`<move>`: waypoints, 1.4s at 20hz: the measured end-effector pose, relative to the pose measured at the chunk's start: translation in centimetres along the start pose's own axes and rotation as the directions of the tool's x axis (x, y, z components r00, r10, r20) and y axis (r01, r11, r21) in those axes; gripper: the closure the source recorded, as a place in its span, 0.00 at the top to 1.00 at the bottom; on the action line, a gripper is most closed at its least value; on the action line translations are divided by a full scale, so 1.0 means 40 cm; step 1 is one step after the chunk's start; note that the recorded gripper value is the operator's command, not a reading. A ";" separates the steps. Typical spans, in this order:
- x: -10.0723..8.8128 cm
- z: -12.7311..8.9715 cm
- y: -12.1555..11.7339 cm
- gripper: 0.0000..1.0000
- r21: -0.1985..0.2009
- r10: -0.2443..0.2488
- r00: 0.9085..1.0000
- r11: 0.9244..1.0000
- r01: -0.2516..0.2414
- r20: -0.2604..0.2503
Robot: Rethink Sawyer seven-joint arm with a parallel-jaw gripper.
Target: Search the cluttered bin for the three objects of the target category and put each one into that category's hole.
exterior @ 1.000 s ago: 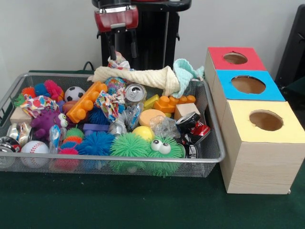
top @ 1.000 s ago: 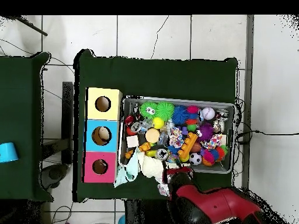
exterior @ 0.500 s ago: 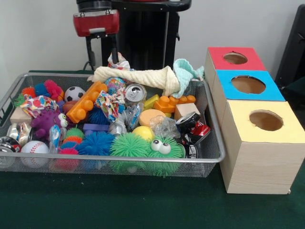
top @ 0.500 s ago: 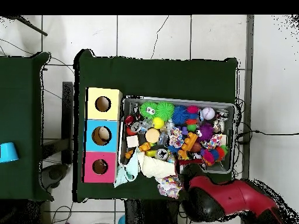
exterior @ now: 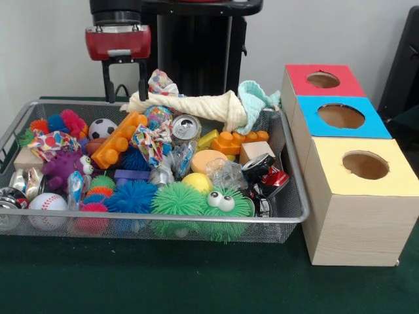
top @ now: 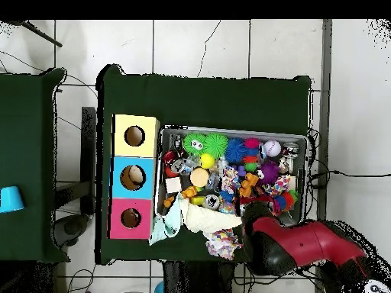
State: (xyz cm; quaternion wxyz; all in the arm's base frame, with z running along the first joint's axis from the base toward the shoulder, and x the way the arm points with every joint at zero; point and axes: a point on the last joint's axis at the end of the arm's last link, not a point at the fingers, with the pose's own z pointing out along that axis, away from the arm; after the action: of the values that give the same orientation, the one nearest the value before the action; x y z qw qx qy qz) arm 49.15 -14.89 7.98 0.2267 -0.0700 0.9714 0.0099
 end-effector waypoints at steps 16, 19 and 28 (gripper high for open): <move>-0.033 0.228 0.262 1.00 -0.037 -0.176 0.979 0.983 0.181 0.098; 0.000 0.272 0.237 1.00 -0.036 -0.160 0.983 0.986 0.163 0.086; 0.027 0.332 0.151 1.00 0.014 -0.162 0.980 0.987 0.162 0.112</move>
State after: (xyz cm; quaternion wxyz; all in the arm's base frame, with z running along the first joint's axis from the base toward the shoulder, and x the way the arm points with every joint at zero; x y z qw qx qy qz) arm 53.17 -8.39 -4.49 0.2815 -0.1476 0.9481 -0.0068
